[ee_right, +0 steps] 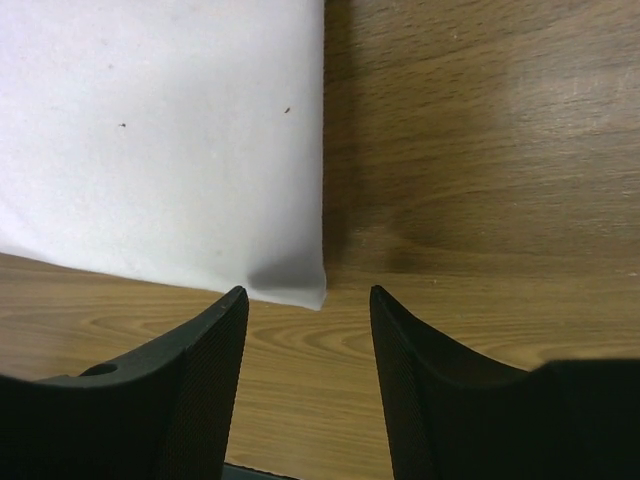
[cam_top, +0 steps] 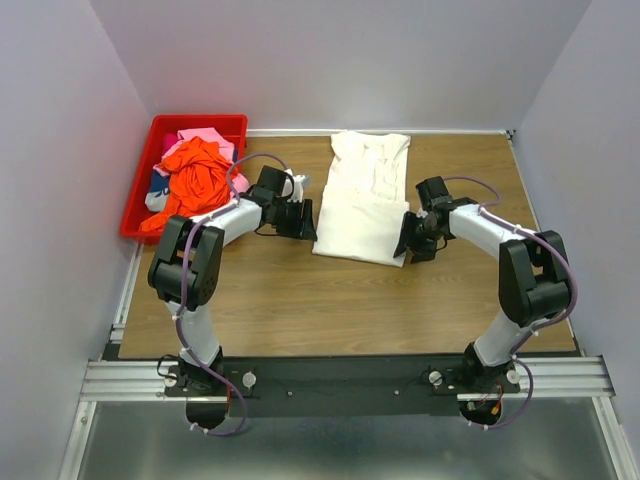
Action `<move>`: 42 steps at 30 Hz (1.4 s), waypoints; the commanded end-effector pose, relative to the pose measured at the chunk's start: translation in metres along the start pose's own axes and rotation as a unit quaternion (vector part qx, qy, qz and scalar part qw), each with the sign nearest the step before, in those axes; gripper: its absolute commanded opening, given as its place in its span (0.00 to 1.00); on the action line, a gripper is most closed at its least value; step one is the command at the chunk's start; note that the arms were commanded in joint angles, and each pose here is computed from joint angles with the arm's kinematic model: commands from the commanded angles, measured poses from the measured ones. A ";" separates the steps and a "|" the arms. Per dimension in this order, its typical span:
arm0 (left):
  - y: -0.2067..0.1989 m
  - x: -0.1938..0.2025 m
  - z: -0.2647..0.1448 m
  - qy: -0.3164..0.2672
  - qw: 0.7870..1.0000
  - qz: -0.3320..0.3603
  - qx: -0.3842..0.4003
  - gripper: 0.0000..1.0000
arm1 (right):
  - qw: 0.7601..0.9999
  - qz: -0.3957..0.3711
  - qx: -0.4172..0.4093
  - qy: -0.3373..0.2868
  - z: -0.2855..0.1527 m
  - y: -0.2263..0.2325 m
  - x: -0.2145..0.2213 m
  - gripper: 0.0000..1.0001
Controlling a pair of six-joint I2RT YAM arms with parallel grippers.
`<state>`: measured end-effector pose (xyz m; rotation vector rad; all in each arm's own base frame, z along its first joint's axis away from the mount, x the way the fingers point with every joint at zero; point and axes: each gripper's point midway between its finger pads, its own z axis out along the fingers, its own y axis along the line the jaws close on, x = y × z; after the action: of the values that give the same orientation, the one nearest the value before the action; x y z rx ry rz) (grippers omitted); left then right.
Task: Fold and stack the t-shirts
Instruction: Fold the tshirt
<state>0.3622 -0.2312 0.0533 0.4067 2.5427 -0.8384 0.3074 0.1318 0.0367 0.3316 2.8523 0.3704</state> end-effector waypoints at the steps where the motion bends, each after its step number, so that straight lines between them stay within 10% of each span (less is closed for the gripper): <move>1: -0.012 -0.007 -0.008 -0.020 1.000 0.007 0.007 0.57 | 1.000 0.001 -0.024 0.002 0.010 0.006 0.002 0.56; 22: -0.010 0.012 0.003 0.005 1.000 -0.015 -0.024 0.57 | 0.998 0.007 -0.027 0.057 0.032 -0.003 0.032 0.10; 42: 0.001 0.045 0.020 0.067 0.996 -0.023 -0.054 0.45 | 0.998 0.010 -0.027 0.055 0.031 -0.003 0.032 0.08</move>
<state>0.3347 -0.2447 0.0322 0.3872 2.6548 -0.7809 0.2999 0.1488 0.0156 0.3202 2.8802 0.5172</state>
